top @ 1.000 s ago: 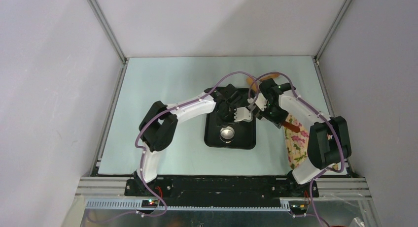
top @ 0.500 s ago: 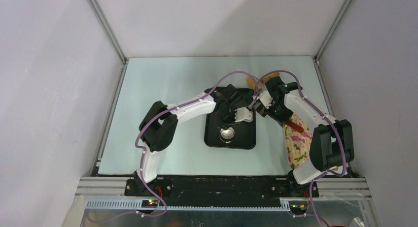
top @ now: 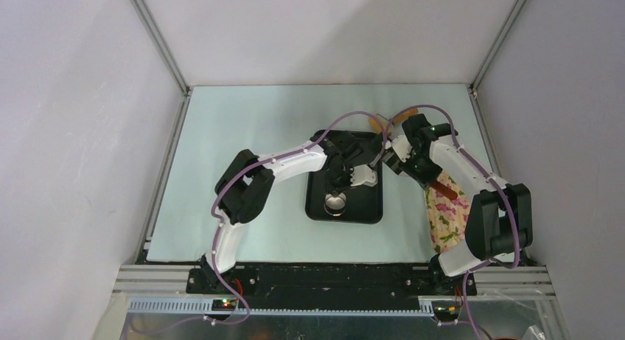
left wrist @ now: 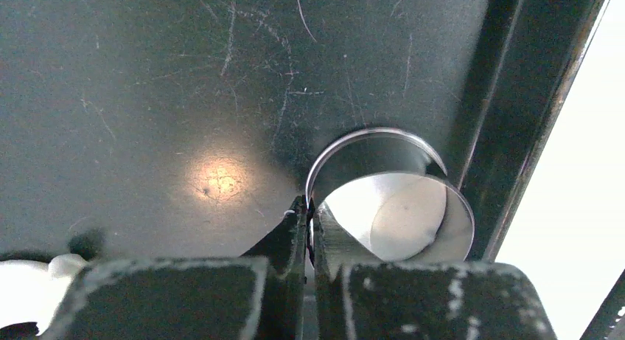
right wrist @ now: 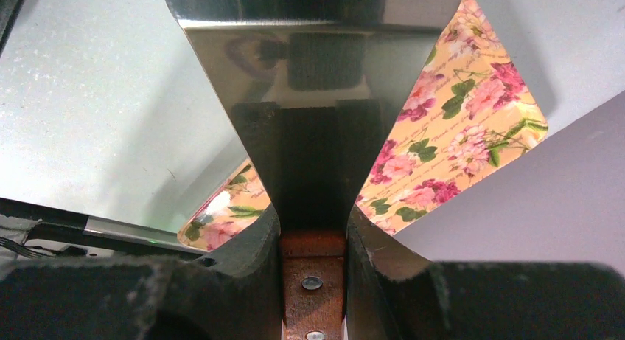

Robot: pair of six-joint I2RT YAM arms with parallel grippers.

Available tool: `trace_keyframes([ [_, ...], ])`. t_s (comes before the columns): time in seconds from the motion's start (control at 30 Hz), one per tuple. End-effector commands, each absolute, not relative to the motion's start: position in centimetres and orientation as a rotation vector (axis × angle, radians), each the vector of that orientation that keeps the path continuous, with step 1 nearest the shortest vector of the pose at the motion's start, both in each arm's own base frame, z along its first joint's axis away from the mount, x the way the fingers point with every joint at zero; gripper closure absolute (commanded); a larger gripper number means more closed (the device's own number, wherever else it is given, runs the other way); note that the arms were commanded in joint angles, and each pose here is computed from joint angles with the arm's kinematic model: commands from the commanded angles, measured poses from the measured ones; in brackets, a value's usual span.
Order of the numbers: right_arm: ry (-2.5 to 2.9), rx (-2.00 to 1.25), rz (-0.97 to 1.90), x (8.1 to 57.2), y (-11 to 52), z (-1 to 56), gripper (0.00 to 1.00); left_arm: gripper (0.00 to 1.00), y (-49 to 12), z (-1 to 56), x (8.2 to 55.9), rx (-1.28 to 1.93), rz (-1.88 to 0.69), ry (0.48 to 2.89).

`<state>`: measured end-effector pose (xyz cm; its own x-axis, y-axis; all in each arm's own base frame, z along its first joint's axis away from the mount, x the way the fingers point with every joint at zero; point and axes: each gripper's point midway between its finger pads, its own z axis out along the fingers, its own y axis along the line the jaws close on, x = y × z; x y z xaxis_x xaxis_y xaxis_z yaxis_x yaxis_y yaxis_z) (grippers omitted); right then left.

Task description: Roll out the dumpling wrappers from the dough

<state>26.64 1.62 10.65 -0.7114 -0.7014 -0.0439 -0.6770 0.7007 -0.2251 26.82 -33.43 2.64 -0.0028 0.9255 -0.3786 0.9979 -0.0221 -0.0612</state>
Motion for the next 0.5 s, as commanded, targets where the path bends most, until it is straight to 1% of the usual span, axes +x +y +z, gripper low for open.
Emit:
trace_keyframes([
  [0.0, 2.729, -1.111, -0.290, 26.8, 1.5, 11.8, 1.00, 0.99, -33.5, 3.0, 27.2, 2.021, -0.460, 2.040],
  [0.17, 2.730, -1.109, -0.280, 26.8, 1.4, 11.8, 1.00, 1.00, -33.9, 4.7, 27.5, 1.990, -0.467, 2.013],
  [0.47, 2.761, -1.123, -0.174, 27.1, 2.6, 10.0, 1.00, 1.00, -35.2, 11.4, 29.2, 1.846, -0.520, 1.927],
])
